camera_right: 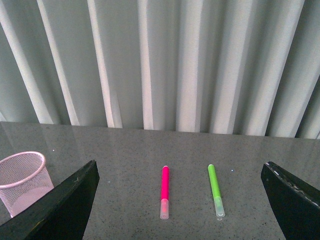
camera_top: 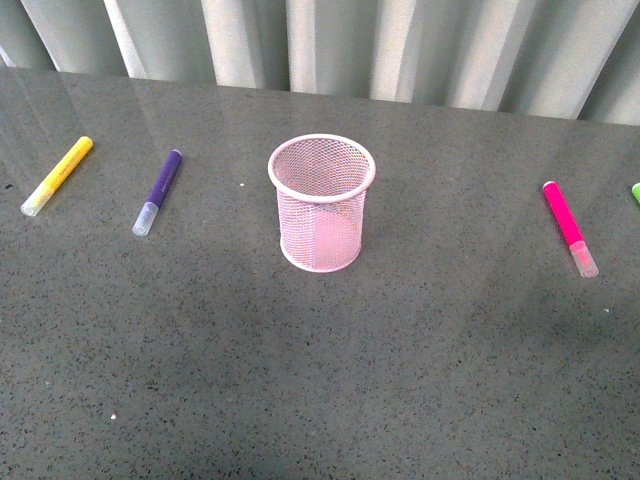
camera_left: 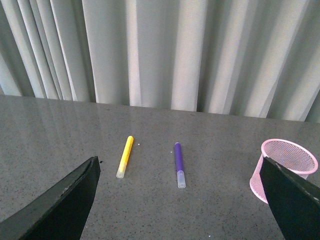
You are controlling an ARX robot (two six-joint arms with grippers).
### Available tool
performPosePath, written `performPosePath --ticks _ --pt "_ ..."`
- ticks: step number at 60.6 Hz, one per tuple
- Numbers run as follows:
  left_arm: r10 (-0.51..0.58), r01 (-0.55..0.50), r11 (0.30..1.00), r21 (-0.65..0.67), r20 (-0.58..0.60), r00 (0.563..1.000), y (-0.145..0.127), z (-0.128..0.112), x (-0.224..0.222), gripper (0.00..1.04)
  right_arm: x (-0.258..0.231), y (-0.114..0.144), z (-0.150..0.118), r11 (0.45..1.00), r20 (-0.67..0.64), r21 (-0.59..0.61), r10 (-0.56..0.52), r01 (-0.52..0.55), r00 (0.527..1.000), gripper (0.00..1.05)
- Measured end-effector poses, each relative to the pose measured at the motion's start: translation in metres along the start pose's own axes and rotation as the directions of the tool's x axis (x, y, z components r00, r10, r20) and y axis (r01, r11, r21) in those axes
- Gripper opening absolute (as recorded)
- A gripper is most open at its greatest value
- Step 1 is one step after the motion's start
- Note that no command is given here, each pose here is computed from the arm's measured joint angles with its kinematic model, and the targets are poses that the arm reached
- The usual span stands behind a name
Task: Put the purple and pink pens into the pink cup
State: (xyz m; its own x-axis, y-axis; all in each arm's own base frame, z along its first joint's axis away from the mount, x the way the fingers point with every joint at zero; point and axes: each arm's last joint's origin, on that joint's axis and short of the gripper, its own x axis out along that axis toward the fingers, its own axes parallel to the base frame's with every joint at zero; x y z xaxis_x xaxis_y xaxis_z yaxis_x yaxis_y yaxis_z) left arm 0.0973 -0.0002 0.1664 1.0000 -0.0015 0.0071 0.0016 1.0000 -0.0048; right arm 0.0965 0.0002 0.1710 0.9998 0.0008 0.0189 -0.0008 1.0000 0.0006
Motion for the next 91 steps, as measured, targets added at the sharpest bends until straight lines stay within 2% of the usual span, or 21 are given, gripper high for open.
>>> performPosePath --ticks 89,91 --pt "0.0 0.0 1.0 0.0 0.0 1.0 0.0 0.0 0.0 0.98 0.0 0.0 0.0 1.0 0.0 0.0 0.0 0.0 1.0 0.98" --pt "0.02 -0.02 1.0 -0.01 -0.027 0.999 -0.0001 -0.0011 0.0004 0.98 0.0 0.0 0.0 1.0 0.0 0.0 0.0 0.0 1.0 0.98"
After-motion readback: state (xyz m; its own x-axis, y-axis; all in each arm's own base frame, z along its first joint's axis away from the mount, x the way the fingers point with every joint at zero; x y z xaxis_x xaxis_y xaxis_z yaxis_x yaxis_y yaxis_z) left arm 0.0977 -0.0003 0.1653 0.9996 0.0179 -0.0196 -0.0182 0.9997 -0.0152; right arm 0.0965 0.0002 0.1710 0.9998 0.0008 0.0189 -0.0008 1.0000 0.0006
